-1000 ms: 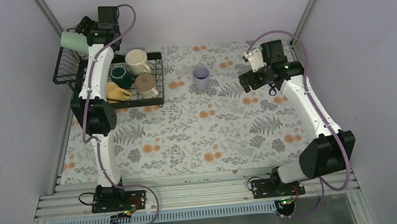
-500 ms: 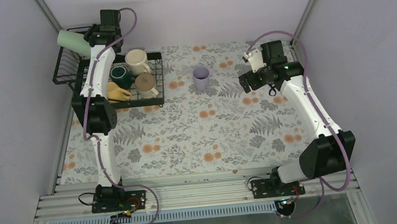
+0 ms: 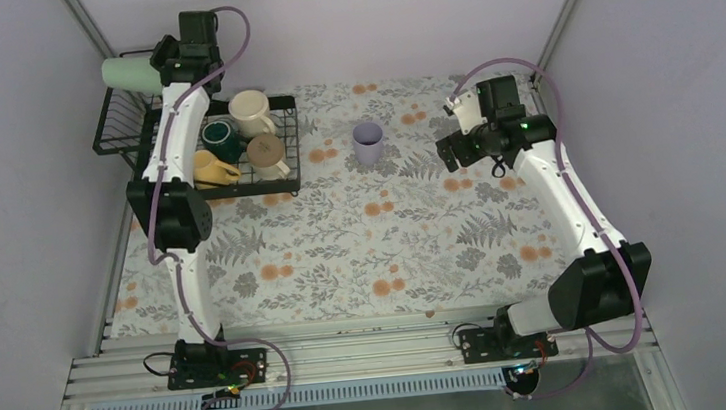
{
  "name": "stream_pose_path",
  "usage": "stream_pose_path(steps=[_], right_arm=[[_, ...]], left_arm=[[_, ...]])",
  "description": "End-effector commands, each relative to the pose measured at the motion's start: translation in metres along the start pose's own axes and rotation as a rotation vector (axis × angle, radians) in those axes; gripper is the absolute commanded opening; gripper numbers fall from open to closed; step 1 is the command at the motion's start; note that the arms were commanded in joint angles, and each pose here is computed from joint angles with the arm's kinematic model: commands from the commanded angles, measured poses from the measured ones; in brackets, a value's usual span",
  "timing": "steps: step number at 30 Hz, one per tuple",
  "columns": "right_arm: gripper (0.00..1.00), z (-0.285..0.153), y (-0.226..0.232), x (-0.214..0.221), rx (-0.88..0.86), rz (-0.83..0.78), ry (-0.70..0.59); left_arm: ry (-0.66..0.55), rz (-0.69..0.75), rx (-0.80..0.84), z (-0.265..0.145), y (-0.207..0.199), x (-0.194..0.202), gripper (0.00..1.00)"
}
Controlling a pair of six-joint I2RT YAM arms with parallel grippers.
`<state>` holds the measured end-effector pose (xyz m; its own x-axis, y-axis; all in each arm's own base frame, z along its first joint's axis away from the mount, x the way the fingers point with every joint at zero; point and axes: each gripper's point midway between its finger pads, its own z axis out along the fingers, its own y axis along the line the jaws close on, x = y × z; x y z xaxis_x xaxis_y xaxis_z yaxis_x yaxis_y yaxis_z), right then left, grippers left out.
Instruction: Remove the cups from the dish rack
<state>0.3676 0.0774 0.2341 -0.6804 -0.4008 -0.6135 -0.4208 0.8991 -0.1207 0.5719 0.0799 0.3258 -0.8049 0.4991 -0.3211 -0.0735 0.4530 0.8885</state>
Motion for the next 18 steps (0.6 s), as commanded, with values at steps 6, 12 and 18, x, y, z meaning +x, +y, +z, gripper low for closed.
stream_pose_path(steps=[6,12,18], right_arm=[[1.00,-0.011,0.003,-0.005,0.003,-0.001,-0.039],[1.00,-0.012,0.003,-0.005,0.007,0.000,-0.042],[1.00,-0.018,-0.008,-0.003,0.071,0.007,-0.039]], left_arm=[[-0.074,-0.019,-0.009,-0.050,0.025,-0.012,0.02],[-0.173,-0.049,-0.090,-0.108,0.061,-0.037,0.02],[-0.333,-0.135,-0.168,-0.195,0.097,-0.066,0.02]])
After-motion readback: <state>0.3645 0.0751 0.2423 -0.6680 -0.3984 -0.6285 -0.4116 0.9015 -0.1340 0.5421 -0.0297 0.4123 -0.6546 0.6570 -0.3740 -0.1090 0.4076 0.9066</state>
